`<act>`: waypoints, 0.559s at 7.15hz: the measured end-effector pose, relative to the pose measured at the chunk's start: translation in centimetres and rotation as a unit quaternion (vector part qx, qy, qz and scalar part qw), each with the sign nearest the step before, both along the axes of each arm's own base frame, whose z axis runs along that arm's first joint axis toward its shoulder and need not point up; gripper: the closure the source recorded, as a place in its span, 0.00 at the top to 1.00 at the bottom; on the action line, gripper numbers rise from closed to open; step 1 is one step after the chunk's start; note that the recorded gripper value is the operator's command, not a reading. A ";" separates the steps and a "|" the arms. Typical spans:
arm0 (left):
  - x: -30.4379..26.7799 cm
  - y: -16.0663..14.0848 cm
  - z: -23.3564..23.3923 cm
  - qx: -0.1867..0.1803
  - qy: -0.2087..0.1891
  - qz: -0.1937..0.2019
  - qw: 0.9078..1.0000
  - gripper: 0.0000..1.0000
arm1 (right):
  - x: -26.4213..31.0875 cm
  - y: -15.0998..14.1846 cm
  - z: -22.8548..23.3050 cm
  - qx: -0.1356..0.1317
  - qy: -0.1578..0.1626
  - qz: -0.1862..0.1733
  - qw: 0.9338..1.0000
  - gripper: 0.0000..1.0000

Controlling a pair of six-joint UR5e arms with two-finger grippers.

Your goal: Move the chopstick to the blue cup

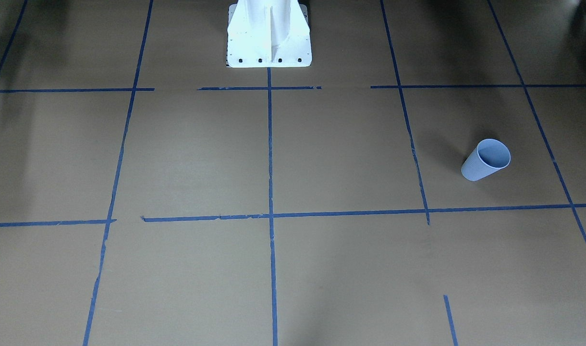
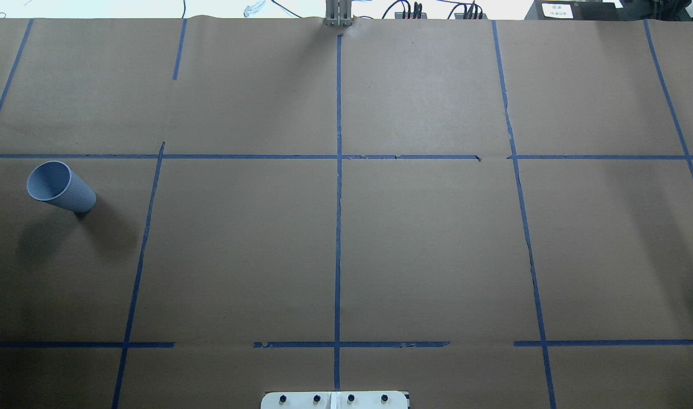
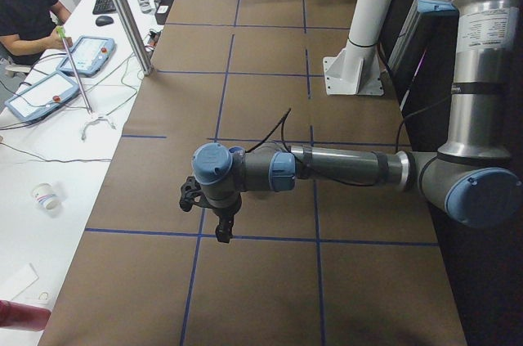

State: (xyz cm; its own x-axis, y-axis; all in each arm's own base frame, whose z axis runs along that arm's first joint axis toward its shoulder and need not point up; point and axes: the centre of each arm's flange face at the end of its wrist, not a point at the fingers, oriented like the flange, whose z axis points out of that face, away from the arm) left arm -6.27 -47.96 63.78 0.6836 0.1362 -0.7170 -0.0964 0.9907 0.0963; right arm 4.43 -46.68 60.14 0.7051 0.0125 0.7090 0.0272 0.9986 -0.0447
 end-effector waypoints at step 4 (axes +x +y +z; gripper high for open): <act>9.7 -3.4 -4.6 -0.025 0.013 -0.050 0.998 1.00 | -1.2 -0.1 0.0 0.027 -0.005 -0.012 1.000 1.00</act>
